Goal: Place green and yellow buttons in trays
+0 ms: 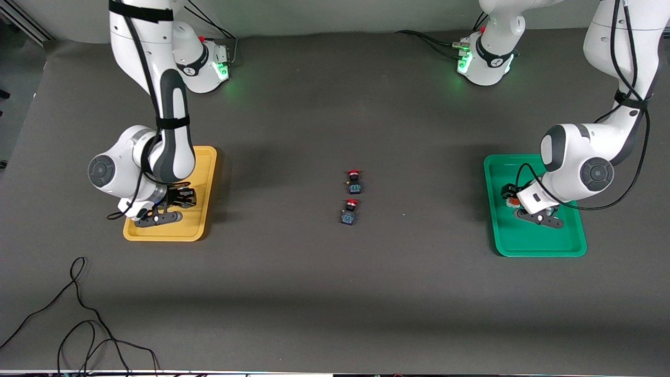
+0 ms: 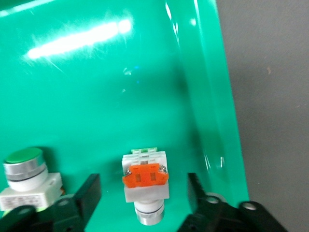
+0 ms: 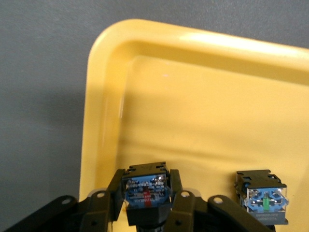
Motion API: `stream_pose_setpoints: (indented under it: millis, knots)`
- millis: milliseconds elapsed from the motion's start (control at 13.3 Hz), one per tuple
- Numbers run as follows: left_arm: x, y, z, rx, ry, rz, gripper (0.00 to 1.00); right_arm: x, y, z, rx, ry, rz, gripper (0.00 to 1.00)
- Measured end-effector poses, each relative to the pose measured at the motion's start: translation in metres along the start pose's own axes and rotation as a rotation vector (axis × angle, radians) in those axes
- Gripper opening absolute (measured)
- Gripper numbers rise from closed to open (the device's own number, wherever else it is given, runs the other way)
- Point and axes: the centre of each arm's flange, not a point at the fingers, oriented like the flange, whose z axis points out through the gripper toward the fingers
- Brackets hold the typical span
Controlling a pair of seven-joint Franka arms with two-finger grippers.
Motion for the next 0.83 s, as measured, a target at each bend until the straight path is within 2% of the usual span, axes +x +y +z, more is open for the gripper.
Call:
stream_pose_setpoints:
  millis: [75,150,376,451,601,826]
  knots:
    - [0.002,0.0,-0.014,0.004,0.002,0.001,0.98,0.001,0.0,0.0,-0.001,0.001,0.001,0.54]
    - [0.004,0.0,-0.035,0.008,-0.008,0.002,1.0,0.001,0.0,-0.001,-0.001,0.004,0.001,0.64]
    - [0.017,-0.001,-0.141,0.005,-0.089,0.0,1.0,0.008,-0.004,-0.01,0.012,0.017,0.0,0.93]
    - [0.021,0.0,-0.185,0.006,-0.106,-0.001,1.0,0.011,-0.006,-0.018,0.025,0.014,0.0,0.99]
    - [0.021,0.005,-0.267,0.01,-0.111,-0.001,1.0,0.021,-0.007,-0.044,0.047,0.004,-0.004,1.0]
    - [0.012,0.018,-0.36,0.025,-0.066,-0.021,1.0,0.042,-0.014,-0.104,0.051,-0.042,-0.003,1.0]
